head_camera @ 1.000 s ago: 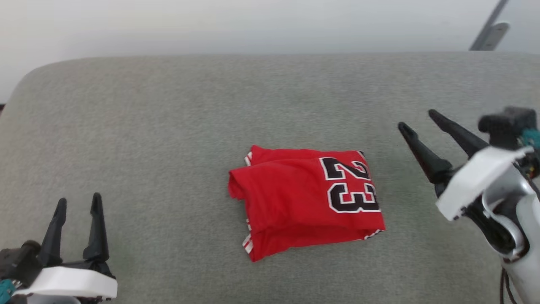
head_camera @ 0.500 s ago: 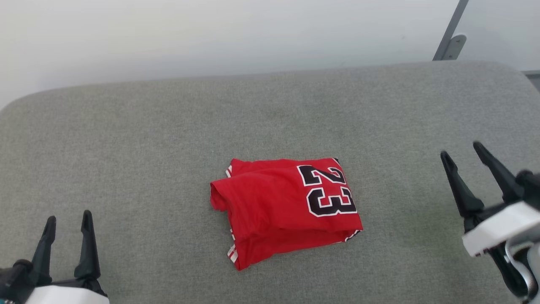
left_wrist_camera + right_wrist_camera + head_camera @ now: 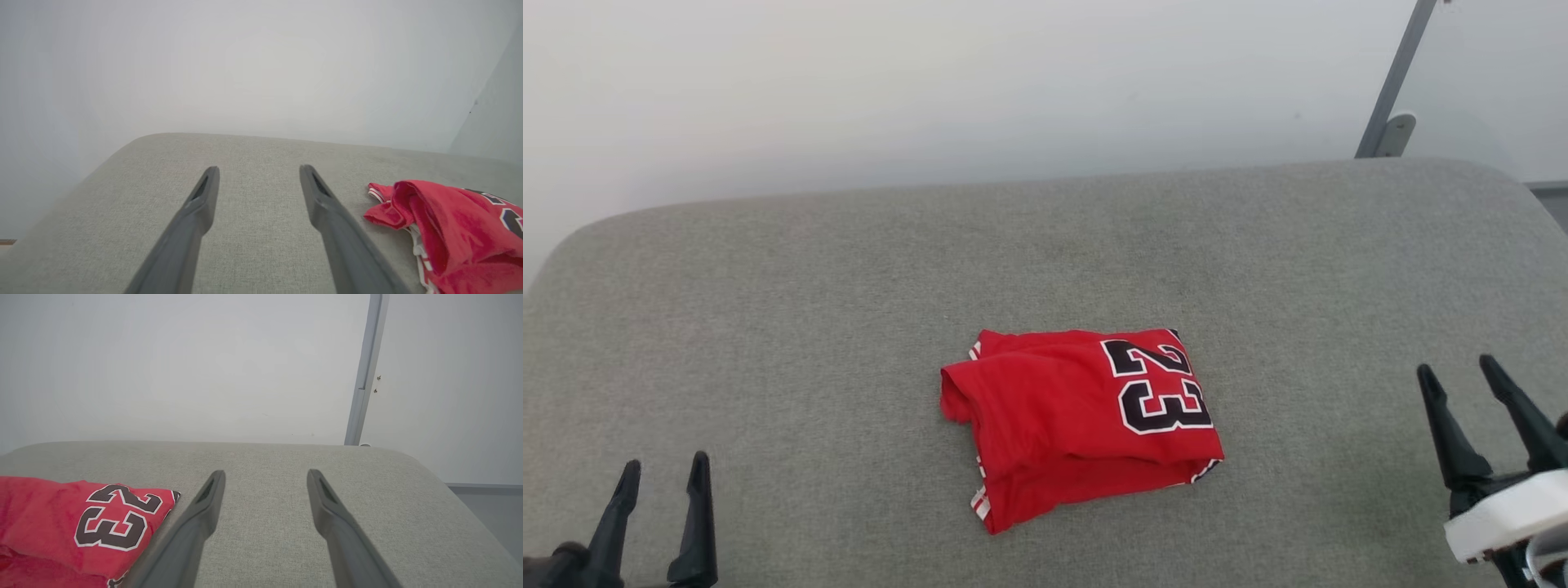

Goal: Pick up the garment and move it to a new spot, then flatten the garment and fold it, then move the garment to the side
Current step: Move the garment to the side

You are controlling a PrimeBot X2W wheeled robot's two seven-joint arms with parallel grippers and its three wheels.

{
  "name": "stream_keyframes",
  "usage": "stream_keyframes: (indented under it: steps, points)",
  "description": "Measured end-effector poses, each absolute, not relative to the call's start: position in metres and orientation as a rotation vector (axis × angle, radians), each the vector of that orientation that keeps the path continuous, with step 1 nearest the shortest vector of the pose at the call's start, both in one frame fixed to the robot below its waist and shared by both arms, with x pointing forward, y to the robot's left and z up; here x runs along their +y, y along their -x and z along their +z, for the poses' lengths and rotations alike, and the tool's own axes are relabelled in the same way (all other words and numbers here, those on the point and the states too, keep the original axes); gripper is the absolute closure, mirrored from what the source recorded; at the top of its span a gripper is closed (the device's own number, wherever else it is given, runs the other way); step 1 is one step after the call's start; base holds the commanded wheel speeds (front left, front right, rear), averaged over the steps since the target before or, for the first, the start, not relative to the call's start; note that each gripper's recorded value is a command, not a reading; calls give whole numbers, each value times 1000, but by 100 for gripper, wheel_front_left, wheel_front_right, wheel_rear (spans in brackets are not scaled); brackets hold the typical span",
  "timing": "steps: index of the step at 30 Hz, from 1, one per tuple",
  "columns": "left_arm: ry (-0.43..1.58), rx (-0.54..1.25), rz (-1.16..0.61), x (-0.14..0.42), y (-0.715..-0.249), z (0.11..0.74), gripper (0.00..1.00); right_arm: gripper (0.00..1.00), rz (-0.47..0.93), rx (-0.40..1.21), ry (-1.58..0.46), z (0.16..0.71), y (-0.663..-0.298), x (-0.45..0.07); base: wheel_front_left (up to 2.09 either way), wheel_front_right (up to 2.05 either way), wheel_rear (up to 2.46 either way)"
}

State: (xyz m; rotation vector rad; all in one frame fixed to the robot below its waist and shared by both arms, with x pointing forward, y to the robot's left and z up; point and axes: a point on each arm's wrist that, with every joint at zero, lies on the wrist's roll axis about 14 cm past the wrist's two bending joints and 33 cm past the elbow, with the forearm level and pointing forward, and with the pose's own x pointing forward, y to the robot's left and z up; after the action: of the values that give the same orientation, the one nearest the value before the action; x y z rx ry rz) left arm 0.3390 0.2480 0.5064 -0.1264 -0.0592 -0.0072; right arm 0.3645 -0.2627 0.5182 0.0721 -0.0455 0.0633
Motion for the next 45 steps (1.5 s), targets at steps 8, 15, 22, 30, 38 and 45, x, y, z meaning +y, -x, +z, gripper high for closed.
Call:
stream_keyframes:
  steps: [8,15,22,30,38,45]
  points:
    - [133,-67,17,256,-332,508,0,0,45,-65,-91,519,-357,-262,0,0,0]
    - [140,-72,28,259,-329,509,0,0,33,-70,-100,518,-352,-260,0,0,0]
    - [149,-71,29,259,-329,509,0,0,31,-66,-108,515,-350,-258,0,0,0]
    - [162,-62,35,259,-326,505,0,0,105,-23,-123,503,-356,-234,0,0,0]
    - [188,-40,50,260,-318,497,0,0,244,125,-155,491,-386,-193,0,0,0]
    - [201,-24,57,258,-317,492,0,0,349,326,-133,476,-417,-162,0,0,0]
